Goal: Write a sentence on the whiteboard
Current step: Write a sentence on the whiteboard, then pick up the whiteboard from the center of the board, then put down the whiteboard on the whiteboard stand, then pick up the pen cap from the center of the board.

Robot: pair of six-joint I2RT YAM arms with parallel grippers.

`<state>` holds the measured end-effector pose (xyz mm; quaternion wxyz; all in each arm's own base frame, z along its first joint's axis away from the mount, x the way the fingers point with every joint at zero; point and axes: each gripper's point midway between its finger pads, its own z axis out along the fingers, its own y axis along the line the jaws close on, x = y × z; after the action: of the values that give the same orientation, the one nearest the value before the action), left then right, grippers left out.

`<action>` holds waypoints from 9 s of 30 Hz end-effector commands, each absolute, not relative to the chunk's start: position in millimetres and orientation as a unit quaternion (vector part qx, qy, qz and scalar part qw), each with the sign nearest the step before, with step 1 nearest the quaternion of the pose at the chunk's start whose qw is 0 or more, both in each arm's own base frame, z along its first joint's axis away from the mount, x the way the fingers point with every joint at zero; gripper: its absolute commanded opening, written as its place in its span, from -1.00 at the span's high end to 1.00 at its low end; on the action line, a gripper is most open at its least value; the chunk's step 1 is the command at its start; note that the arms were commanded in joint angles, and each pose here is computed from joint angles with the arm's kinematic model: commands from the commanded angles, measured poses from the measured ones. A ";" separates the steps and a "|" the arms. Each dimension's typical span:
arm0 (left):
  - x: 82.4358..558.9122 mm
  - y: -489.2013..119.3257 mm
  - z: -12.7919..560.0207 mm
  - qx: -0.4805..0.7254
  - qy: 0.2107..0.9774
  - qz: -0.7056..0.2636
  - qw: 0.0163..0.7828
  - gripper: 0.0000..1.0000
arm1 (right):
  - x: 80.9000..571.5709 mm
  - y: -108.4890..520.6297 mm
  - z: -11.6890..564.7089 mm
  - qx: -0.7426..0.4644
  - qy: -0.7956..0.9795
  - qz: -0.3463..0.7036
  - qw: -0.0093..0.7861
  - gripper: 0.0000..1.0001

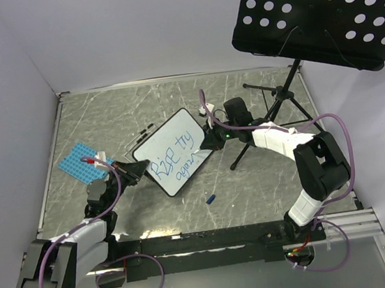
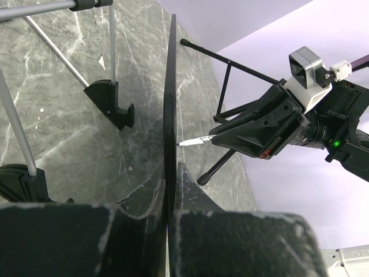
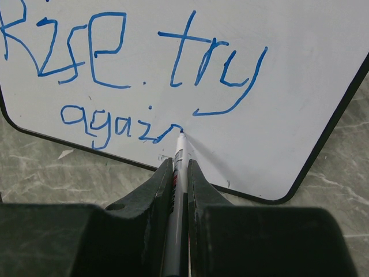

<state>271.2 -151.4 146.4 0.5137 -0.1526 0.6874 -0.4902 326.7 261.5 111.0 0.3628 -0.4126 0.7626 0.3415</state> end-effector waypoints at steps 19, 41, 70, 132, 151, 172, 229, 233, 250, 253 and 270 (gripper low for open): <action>254.8 -149.2 135.8 -0.144 0.685 -0.490 0.519 0.98 | 318.9 258.7 106.8 -0.396 0.781 0.356 0.325 1.00; 253.2 -148.9 136.1 -0.142 0.684 -0.490 0.521 0.98 | 334.4 249.8 146.3 -0.386 0.769 0.340 0.379 1.00; 254.0 -151.7 140.7 -0.121 0.686 -0.488 0.526 0.98 | 335.0 243.3 139.1 -0.389 0.771 0.344 0.368 1.00; 336.0 -60.3 261.0 0.062 0.648 -0.413 0.637 0.98 | 232.5 221.8 230.8 -0.399 0.696 0.466 0.374 1.00; 330.9 -43.9 200.9 -0.029 0.700 -0.376 0.606 0.98 | 226.1 219.2 237.1 -0.408 0.680 0.474 0.382 1.00; 329.8 -17.7 160.6 -0.036 0.731 -0.237 0.639 0.98 | 218.0 216.3 252.7 -0.412 0.664 0.481 0.398 1.00; 323.0 11.4 101.3 -0.053 0.813 -0.109 0.569 0.10 | 218.5 204.6 264.0 -0.396 0.656 0.493 0.411 1.00; 323.0 9.0 106.9 -0.043 0.807 -0.113 0.578 0.01 | 218.4 204.2 265.4 -0.397 0.655 0.493 0.414 1.00; 322.3 17.2 145.7 -0.053 0.784 -0.090 0.612 -0.99 | 218.6 204.5 264.4 -0.397 0.654 0.494 0.413 1.00; 320.3 29.5 166.2 -0.092 0.766 -0.069 0.633 -0.99 | 218.8 204.1 263.4 -0.397 0.656 0.492 0.414 1.00; 265.5 -82.1 267.0 -0.061 0.756 -0.297 0.580 -0.94 | 221.7 202.9 248.7 -0.410 0.657 0.481 0.411 1.00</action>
<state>291.2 -21.1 274.4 0.6471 -0.1295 0.7208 -0.2121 218.8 204.3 246.3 0.3926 -0.3905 0.6731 0.4903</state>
